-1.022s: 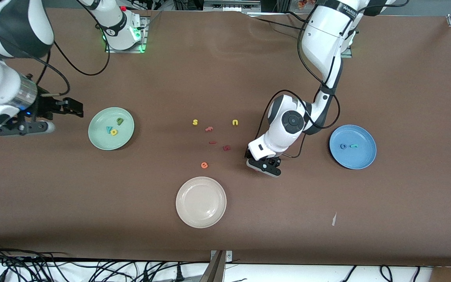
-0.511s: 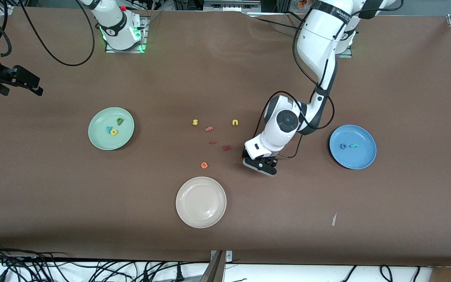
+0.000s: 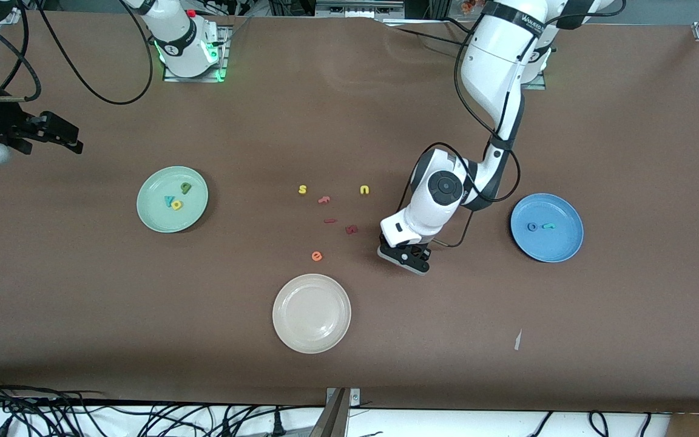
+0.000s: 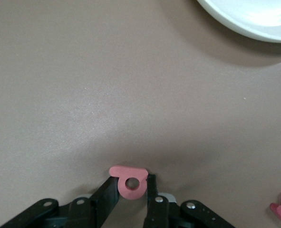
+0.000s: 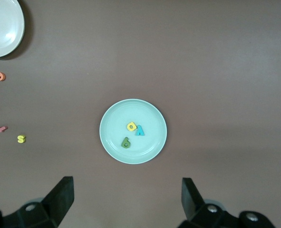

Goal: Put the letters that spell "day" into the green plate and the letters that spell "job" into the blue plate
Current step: 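Carry the pink letter to the blue plate and release it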

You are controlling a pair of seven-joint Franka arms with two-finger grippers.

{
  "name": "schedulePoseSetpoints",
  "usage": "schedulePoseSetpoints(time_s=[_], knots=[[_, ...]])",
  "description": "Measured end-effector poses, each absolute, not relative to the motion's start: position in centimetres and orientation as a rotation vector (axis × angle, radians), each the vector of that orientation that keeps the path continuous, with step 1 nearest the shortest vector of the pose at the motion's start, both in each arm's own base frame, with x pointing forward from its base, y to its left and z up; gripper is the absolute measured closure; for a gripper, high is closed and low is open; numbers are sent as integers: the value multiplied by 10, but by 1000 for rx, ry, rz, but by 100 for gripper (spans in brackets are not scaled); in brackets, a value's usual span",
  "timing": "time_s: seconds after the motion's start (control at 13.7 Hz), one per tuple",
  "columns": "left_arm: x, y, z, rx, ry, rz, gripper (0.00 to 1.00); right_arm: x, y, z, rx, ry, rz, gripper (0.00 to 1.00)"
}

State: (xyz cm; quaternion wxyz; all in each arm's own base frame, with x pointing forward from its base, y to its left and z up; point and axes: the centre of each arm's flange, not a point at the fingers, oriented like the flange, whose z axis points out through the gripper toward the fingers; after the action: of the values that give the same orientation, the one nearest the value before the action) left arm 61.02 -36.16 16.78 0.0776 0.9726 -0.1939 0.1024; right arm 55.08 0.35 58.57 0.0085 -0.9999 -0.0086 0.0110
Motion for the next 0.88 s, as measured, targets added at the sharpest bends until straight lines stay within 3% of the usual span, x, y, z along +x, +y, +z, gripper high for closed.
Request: schedulePoseSetpoints(time_s=[0.44,0.66,0.88], knots=[[646,-304,209,2945,-469,343,69,552,3,588,-3124,-25,27,0],[657,-236,255,2951,-390,242,69,553,3,588,-3125,-20,22,0],[644,-136,273,2951,-346,166,69,553,2,588,-3125,-18,21,0]])
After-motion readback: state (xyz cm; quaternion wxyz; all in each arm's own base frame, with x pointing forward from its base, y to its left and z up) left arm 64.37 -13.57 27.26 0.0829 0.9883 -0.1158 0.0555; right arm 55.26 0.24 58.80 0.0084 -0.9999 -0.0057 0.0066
